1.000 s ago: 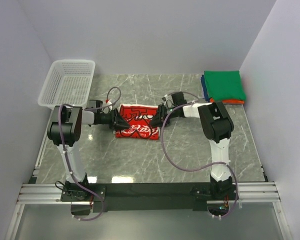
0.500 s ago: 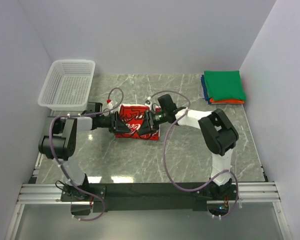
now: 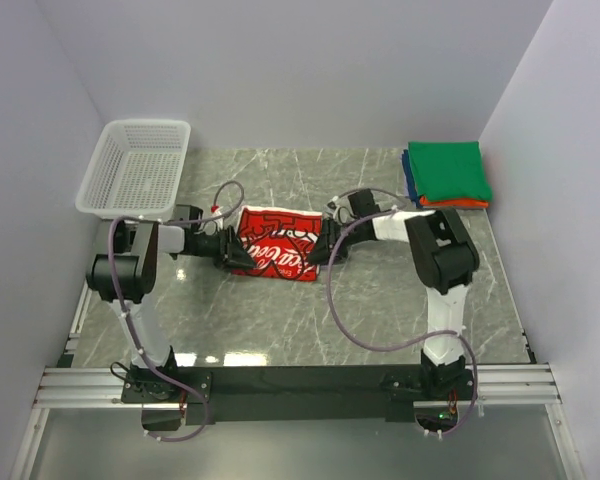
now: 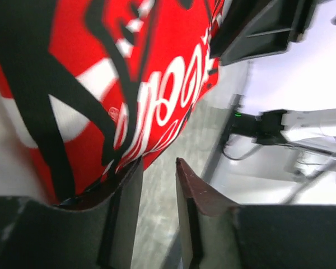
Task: Fold and stack the t-shirts
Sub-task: Neatly place the folded tshirt to the corner
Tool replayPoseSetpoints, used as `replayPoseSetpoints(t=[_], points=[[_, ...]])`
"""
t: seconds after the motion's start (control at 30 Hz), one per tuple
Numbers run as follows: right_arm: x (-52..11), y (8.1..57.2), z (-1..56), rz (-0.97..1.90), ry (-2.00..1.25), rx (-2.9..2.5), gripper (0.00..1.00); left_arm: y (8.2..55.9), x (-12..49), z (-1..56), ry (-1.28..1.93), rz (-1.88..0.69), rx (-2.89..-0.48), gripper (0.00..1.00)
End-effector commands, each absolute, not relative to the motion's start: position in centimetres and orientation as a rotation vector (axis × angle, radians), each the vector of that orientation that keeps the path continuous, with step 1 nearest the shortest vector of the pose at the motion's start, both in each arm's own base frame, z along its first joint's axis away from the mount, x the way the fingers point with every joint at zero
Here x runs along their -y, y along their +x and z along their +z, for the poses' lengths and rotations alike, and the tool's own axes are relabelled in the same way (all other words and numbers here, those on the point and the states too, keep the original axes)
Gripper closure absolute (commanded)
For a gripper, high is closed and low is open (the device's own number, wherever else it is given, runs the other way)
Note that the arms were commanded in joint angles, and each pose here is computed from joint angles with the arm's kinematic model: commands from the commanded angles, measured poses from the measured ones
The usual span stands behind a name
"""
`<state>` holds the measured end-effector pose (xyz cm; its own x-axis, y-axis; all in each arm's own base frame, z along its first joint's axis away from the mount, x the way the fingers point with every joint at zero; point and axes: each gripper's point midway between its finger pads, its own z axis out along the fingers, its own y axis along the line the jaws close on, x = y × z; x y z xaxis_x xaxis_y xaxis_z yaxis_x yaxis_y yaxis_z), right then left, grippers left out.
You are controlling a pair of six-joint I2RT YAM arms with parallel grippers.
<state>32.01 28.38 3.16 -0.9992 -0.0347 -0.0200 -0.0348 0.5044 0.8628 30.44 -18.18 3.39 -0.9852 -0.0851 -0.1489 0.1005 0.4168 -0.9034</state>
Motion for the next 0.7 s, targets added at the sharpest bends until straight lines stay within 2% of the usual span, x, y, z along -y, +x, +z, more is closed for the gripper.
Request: replayPoseSetpoints(t=[0.0, 0.03, 0.13, 0.3, 0.53, 0.67], points=[[-27.0, 32.3, 7.4, 1.427, -0.189, -2.579, 0.68, 32.8, 16.6, 7.3, 0.304, -1.317, -2.375, 0.59], [-26.5, 32.6, 10.3, 1.393, -0.213, -2.488, 0.67, 33.4, 16.5, 8.1, 0.368, -1.220, -2.353, 0.57], [-24.2, 33.0, 12.5, 1.277, -0.160, -2.393, 0.58, 33.5, 16.9, 11.1, 0.663, -0.922, -2.224, 0.46], [-20.5, 34.6, 12.6, 1.077, -0.072, -2.387, 0.45, 32.6, 19.5, 13.7, 1.121, -0.502, -1.921, 0.46], [-19.3, 35.2, 11.3, 1.084, 0.089, -2.419, 0.33, 30.3, 26.2, 12.0, 1.491, -0.284, -1.600, 0.45], [-18.1, 35.9, 9.7, 1.038, 0.276, -2.454, 0.34, 28.7, 29.2, 10.3, 1.621, -0.251, -1.461, 0.45]])
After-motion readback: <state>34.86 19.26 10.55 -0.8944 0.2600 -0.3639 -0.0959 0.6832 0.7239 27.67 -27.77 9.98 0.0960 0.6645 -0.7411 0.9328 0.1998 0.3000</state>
